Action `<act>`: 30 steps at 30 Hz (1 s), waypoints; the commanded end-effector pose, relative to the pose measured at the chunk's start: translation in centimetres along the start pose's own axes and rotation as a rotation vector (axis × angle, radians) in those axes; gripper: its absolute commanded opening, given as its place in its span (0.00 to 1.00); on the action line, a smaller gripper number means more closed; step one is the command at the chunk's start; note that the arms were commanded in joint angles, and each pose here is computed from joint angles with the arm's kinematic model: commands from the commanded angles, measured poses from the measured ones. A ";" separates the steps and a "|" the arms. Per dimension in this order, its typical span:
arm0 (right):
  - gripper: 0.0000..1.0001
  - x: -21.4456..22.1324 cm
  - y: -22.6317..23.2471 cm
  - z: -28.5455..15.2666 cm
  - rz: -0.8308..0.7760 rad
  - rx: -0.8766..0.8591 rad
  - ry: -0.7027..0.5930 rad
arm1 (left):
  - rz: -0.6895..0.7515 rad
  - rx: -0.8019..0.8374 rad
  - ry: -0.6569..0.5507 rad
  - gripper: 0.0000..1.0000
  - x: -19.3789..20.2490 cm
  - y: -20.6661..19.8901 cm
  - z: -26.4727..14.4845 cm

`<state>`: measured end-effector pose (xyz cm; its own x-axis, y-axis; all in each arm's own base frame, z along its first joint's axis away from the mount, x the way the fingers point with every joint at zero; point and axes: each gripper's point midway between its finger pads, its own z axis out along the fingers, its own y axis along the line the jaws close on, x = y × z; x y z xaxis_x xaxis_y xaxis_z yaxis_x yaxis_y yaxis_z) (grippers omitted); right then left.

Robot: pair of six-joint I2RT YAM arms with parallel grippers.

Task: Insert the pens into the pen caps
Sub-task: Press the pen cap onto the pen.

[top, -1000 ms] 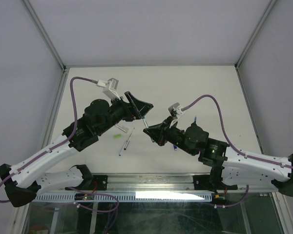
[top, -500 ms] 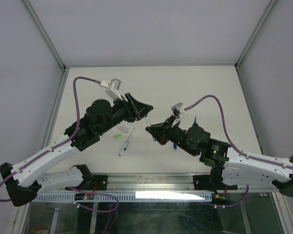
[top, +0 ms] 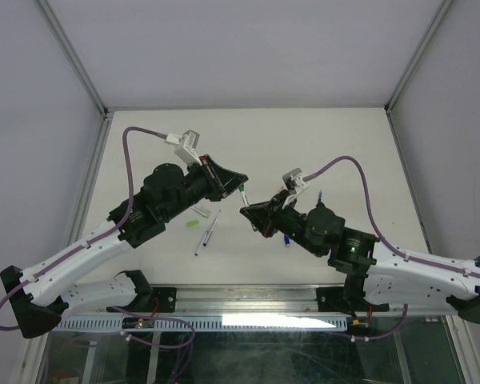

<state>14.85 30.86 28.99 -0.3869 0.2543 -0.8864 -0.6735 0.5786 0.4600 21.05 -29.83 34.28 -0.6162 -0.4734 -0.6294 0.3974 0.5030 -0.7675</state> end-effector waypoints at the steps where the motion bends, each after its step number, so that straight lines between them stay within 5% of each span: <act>1: 0.00 -2.3 -0.1 0.0 -0.007 0.030 -0.078 | -0.015 0.044 -0.010 0.00 -0.8 -1.6 0.1; 8: 0.00 -5.9 -0.2 1.1 -0.092 0.081 -0.164 | -0.004 0.063 0.032 0.00 -0.1 -2.0 0.3; 30: 0.00 -26.3 2.5 4.4 -0.300 0.003 -0.473 | 0.125 0.098 0.212 0.00 5.7 -2.8 1.9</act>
<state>23.15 31.15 36.07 -0.2020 0.0164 -0.9792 -0.7239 0.6709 0.1606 26.61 -29.01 41.26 -0.3500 -0.6387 -0.6853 0.4333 0.5382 -0.7229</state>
